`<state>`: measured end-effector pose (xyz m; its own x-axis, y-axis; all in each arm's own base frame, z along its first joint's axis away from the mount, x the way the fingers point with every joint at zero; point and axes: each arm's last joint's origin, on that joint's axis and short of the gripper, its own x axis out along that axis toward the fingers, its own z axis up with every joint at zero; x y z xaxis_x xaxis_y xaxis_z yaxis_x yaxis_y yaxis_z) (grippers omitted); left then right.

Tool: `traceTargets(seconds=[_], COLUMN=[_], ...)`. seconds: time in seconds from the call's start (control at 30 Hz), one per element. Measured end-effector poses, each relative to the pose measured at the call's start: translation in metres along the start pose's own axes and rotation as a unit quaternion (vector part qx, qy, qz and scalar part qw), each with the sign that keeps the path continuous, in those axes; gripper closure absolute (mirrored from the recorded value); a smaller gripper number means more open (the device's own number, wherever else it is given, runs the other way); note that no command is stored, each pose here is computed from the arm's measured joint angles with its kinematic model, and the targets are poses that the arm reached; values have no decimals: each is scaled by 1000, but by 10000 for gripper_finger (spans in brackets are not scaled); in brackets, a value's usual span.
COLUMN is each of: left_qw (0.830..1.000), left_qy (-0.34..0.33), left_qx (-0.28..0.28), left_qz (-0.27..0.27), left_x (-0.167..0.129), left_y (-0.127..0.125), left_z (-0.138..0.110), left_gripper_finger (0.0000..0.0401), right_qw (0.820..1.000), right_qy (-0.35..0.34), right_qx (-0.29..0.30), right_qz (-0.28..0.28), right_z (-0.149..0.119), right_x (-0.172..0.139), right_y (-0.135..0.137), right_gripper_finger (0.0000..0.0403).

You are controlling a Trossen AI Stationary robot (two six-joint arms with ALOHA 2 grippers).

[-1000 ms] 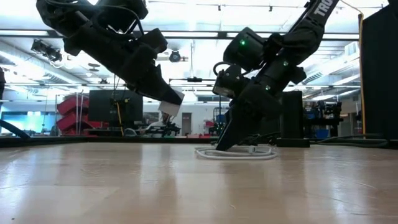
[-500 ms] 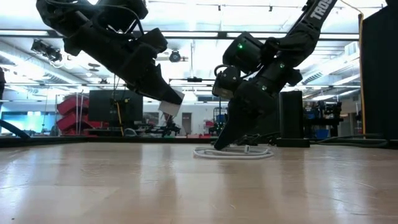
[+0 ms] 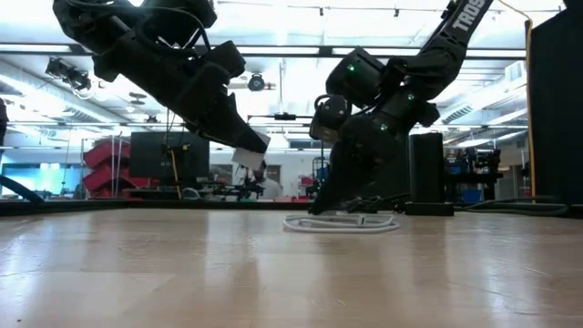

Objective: Insert USB
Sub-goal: Insert the white charger cable into the white charger adapter

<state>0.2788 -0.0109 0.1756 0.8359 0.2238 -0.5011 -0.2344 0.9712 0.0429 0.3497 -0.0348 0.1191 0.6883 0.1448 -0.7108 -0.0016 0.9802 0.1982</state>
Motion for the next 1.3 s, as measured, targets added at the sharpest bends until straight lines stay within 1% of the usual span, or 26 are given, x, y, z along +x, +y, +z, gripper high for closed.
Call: traceTargets(seconds=[0.13, 0.27, 0.43, 0.53, 0.7, 0.83, 1.03, 1.17, 1.23, 1.3], left_qw=[1000, 1000, 1000, 1000, 1000, 1000, 1000, 1000, 1000, 999], left_qy=[0, 0, -4, -4, -4, -3, -4, -7, -8, -14], left_qx=[0, 0, -1, -1, 0, 1, 7, 15, 22, 24], left_qz=[0, 0, -1, -1, -1, -1, -1, -5, -10, -16], left_x=[0, 0, 0, 0, 0, 0, 0, -1, -2, -2], left_y=[0, 0, 0, 0, 0, 0, 0, -2, -6, -8], left_z=[0, 0, 1, 1, 1, 1, 1, 1, 1, 2], left_gripper_finger=[326, 326, 326, 326, 326, 326, 326, 326, 326, 326], right_qw=[1000, 999, 999, 999, 999, 999, 998, 990, 983, 970], right_qy=[16, 31, 35, 36, 33, 22, -42, -137, -183, -240], right_qx=[4, -5, -17, -22, -28, -29, -37, -43, -33, -22], right_qz=[-5, -22, -25, -25, -25, -31, -24, -6, 1, 8], right_z=[-3, -5, -6, -6, -5, 0, 17, 25, 20, 14], right_x=[0, -1, -1, -1, -3, -11, -29, -45, -53, -62], right_y=[-2, -2, -2, -2, -1, -1, -1, -4, -9, -15], right_gripper_finger=[323, 325, 327, 344, 394, 396, 400, 401, 401, 401])
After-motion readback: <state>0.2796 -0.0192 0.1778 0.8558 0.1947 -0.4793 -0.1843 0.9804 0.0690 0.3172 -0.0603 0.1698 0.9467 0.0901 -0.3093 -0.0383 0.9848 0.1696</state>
